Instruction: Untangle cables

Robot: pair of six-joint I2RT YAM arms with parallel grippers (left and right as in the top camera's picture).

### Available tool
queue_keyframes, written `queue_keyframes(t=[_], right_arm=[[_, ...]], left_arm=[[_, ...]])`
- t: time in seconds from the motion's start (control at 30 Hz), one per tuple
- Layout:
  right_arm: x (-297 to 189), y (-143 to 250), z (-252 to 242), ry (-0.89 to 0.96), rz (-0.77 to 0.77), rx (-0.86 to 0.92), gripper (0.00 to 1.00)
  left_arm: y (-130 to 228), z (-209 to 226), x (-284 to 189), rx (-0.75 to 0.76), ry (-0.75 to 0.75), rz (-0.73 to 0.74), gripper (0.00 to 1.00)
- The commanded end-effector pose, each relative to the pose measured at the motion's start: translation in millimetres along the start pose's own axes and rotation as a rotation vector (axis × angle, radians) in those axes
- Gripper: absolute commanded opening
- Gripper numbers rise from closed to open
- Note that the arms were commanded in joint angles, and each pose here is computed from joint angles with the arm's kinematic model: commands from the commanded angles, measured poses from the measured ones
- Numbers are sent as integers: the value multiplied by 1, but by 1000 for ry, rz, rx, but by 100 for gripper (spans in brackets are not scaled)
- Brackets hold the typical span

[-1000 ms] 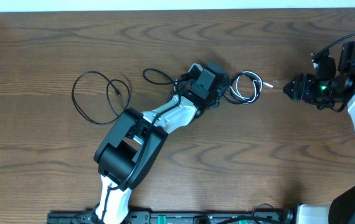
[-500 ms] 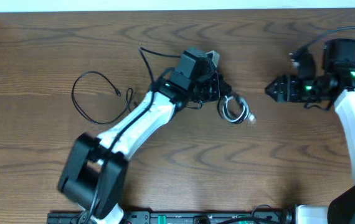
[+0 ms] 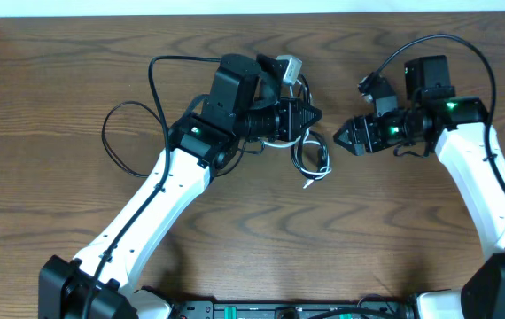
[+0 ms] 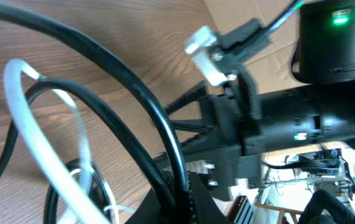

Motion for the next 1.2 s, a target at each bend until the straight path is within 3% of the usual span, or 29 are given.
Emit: queue_keyframes(t=[0.0, 0.1, 0.17, 0.2, 0.3, 0.37, 0.57, 0.63, 0.77, 0.83, 0.87, 0.93, 1.03, 1.17], right_arm=[[14, 4, 5, -106, 6, -17, 74], [23, 4, 7, -127, -19, -48, 74], [27, 5, 9, -133, -20, -62, 68], [29, 4, 13, -139, -26, -77, 59], [32, 2, 17, -145, -35, -99, 45], [33, 1, 20, -149, -37, -111, 28], [34, 1, 20, -140, -39, -116, 1], [34, 1, 18, -112, -37, -113, 1], [32, -2, -3, 125, -61, 66, 1], [27, -3, -20, 243, -94, 209, 1], [19, -1, -39, 354, -120, 335, 1], [8, 4, -59, 463, -126, 402, 1], [-12, 18, -90, 653, -119, 511, 1], [-23, 26, -107, 678, -117, 588, 1]], left_arm=[[-6, -17, -13, 43, 50, -34, 7], [-11, -29, -20, 57, 111, -57, 7], [-14, -34, -24, 41, 128, -79, 8], [-15, -36, -26, 50, 134, -88, 7], [-16, -40, -29, 40, 144, -97, 7], [-17, -45, -32, 58, 177, -99, 8], [-20, -56, -47, 90, 194, -135, 8], [-23, -57, -55, 96, 190, -158, 7], [-25, -39, -68, 48, 127, -167, 8], [-19, -16, -73, 16, 0, -141, 8], [-10, 16, -83, -57, -213, -128, 8], [-8, 42, -101, -142, -355, -143, 7], [-17, 78, -142, -244, -455, -244, 8], [-19, 100, -172, -336, -506, -311, 8]])
Point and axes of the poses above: each gripper's point midway between its finger pads, its own x axis out along the fingers, its own z axis along the line the jaws close on, y = z × x, the point moved 9 cm from there along -x, back along the fingers, and after that the axes turned 3 degrees about x, right-handed, at the moved point
